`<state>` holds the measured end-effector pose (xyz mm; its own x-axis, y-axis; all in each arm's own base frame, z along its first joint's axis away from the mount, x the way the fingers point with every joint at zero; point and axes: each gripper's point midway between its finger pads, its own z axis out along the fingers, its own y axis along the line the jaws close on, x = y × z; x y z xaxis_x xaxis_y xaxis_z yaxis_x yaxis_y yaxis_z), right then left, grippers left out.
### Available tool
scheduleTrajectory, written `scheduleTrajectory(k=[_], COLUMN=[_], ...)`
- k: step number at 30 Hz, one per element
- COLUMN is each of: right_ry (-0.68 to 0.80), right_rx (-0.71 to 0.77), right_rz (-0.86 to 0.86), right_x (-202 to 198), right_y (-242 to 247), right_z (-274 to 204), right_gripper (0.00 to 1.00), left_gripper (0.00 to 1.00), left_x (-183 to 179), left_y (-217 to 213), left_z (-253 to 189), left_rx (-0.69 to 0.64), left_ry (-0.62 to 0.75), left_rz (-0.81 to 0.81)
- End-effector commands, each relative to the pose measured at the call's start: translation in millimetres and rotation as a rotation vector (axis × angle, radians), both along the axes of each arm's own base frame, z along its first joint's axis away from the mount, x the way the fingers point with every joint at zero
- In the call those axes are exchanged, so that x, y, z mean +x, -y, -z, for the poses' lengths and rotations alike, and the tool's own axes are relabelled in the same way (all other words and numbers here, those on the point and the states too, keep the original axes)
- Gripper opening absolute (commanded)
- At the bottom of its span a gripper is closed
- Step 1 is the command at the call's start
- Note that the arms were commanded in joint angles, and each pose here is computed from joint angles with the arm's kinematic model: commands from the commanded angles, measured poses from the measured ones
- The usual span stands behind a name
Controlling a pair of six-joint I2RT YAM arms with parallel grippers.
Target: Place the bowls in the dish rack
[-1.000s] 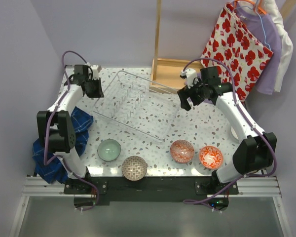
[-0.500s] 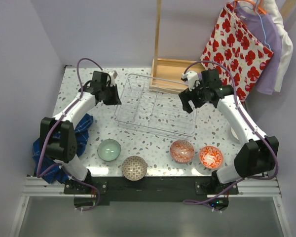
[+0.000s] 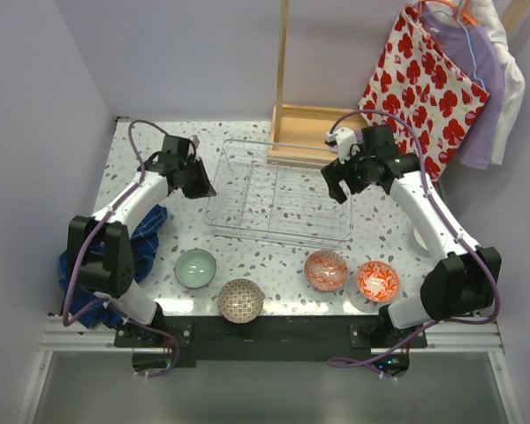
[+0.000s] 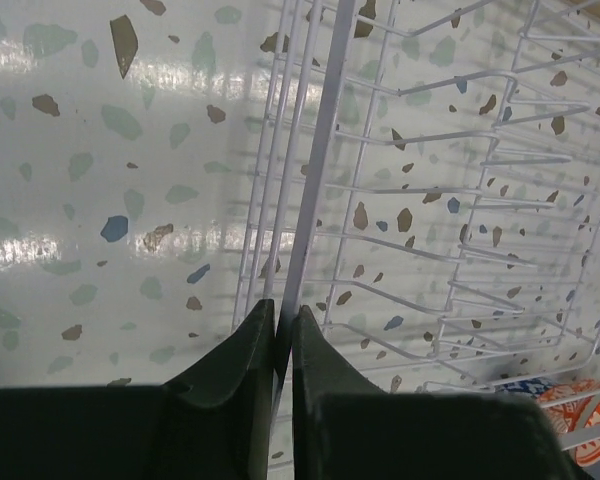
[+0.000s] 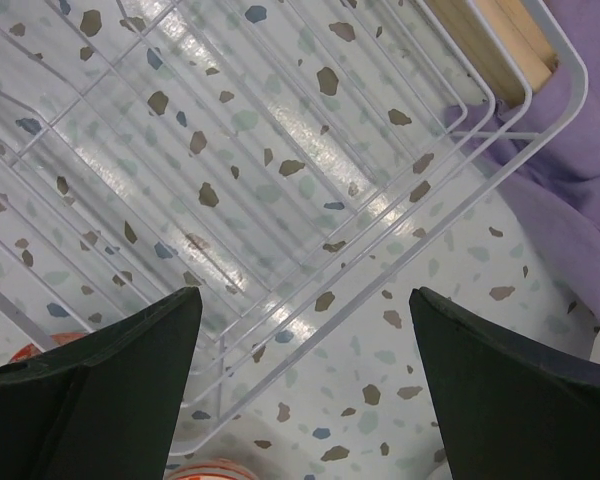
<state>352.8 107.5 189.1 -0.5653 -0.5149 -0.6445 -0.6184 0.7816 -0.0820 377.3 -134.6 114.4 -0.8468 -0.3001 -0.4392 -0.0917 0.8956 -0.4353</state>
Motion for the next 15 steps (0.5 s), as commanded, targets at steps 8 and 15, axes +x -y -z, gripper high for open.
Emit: scheduleTrajectory(k=[8,15], right_ry=[0.088,-0.017], right_rx=[-0.038,-0.091], right_rz=[-0.034,-0.373], right_x=[-41.9,-122.0], right_y=[15.2,9.9], right_z=[-39.6,-27.1], right_gripper=[0.89,0.88], left_gripper=[0.59,0.67], left_x=[5.5,21.5], left_y=[31.9,-0.5], left_z=[-102.2,-129.0], left_rx=[-0.19,-0.04], left_ry=[0.274,0.459], left_rz=[0.185,0.179])
